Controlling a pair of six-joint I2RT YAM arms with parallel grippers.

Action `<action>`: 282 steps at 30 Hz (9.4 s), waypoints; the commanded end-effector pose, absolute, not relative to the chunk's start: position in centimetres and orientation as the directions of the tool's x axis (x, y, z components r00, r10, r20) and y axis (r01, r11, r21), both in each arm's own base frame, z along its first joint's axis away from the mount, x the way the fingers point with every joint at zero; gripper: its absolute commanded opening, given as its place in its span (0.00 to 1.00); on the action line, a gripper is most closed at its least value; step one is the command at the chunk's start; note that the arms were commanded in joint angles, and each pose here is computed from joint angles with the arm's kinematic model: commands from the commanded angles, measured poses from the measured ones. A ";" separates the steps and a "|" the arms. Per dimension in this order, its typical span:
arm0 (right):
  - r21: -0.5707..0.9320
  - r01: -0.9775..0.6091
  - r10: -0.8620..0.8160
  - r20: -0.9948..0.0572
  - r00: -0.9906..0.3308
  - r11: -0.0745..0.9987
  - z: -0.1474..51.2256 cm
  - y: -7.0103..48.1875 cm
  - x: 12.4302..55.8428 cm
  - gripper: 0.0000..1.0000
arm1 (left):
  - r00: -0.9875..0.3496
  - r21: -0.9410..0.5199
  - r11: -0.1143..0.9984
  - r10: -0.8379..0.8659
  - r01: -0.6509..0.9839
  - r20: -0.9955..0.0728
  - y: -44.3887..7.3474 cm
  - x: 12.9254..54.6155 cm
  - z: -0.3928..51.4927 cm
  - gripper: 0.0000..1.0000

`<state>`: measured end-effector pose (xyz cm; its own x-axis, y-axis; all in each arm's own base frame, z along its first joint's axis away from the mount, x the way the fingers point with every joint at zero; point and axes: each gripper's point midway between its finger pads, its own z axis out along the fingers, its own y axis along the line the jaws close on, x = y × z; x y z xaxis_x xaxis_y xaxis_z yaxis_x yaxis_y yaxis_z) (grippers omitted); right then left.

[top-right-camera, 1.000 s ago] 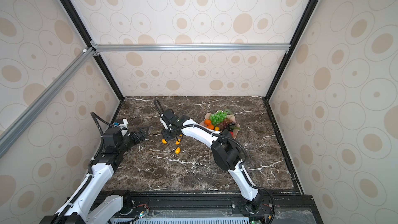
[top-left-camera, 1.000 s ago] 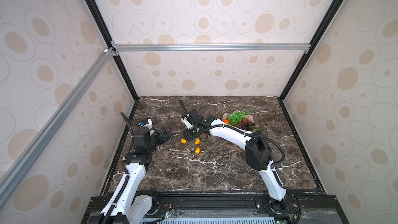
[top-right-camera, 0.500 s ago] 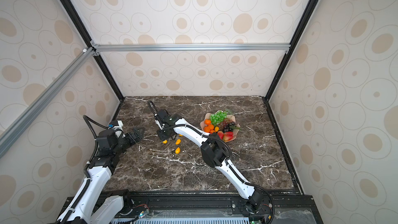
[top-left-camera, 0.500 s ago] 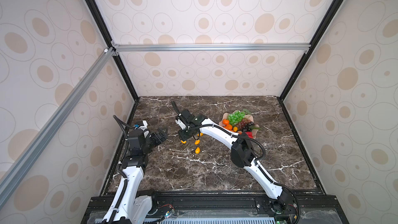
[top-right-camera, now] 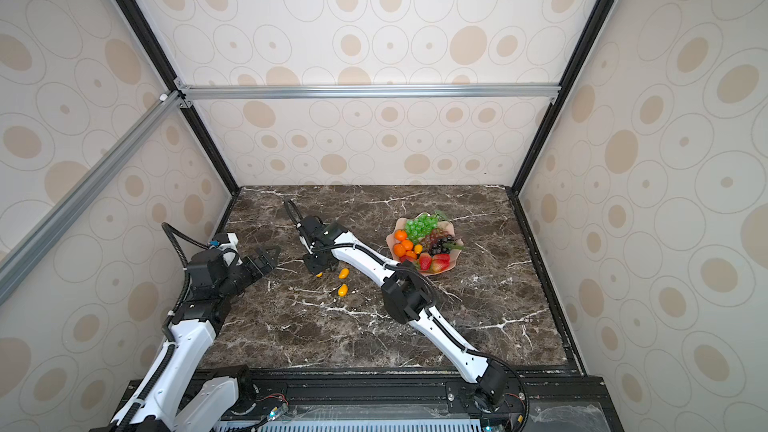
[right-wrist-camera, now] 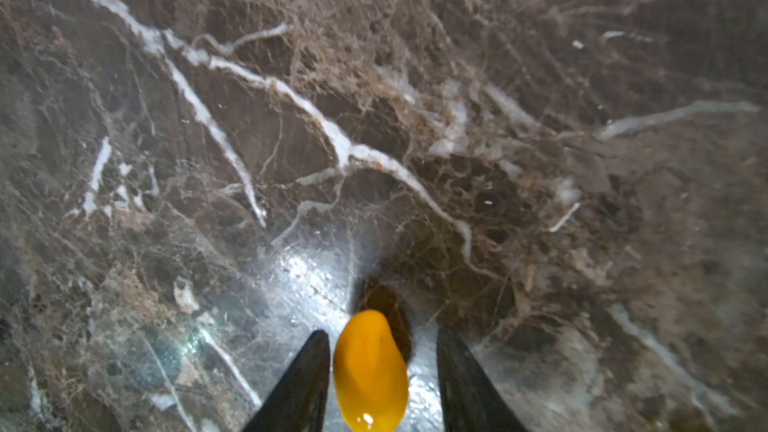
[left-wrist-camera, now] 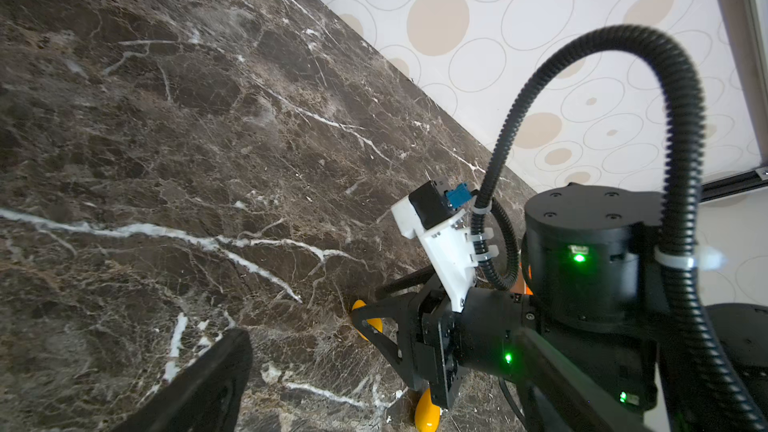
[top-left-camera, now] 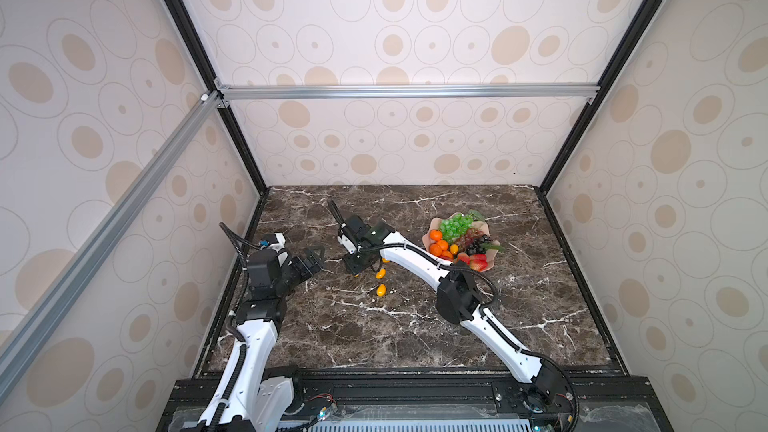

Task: Place and organize the fake fruits in the fruit bowl
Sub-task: 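Lower the right gripper onto another yellow oval fruit and close it, then lift the yellow fruit with the right gripper and carry it to the bowl, then lower the yellow fruit into the bowl beside the oranges with the right gripper, then open the right gripper and move it back over the yellow fruits on the table, then lower the right gripper onto a small yellow oval fruit and close it, then lift the yellow fruit with the right gripper and carry it over the bowl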

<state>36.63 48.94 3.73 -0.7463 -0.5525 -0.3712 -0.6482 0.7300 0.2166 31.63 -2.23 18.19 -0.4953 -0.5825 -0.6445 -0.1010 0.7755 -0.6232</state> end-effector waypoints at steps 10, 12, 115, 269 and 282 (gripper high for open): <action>0.222 -0.653 -0.584 -0.307 -0.752 0.724 1.7 48.6 35.3 0.42 | -0.484 -0.623 0.777 -0.581 -0.090 -0.654 -2.1 31.4 18.6 0.98; 0.220 -0.654 -0.586 -0.304 -0.751 0.724 1.5 48.6 35.3 0.41 | -0.483 -0.621 0.778 -0.580 -0.090 -0.656 -2.1 31.4 18.5 0.98; -0.028 -0.095 -0.098 -0.392 -0.915 0.995 7.3 16.2 44.1 0.26 | -0.639 -0.592 0.659 -0.214 0.464 -0.739 -32.0 36.8 19.5 0.98; 0.105 -0.136 -0.076 -0.447 -0.891 0.985 11.9 31.1 40.8 0.32 | -0.581 -0.619 0.667 -0.329 0.416 -0.745 -21.0 34.8 20.0 0.98; 0.127 -0.030 0.035 -0.485 -0.874 0.991 14.2 24.7 40.7 0.32 | -0.605 -0.615 0.637 -0.279 0.465 -0.746 -25.6 35.3 20.3 0.98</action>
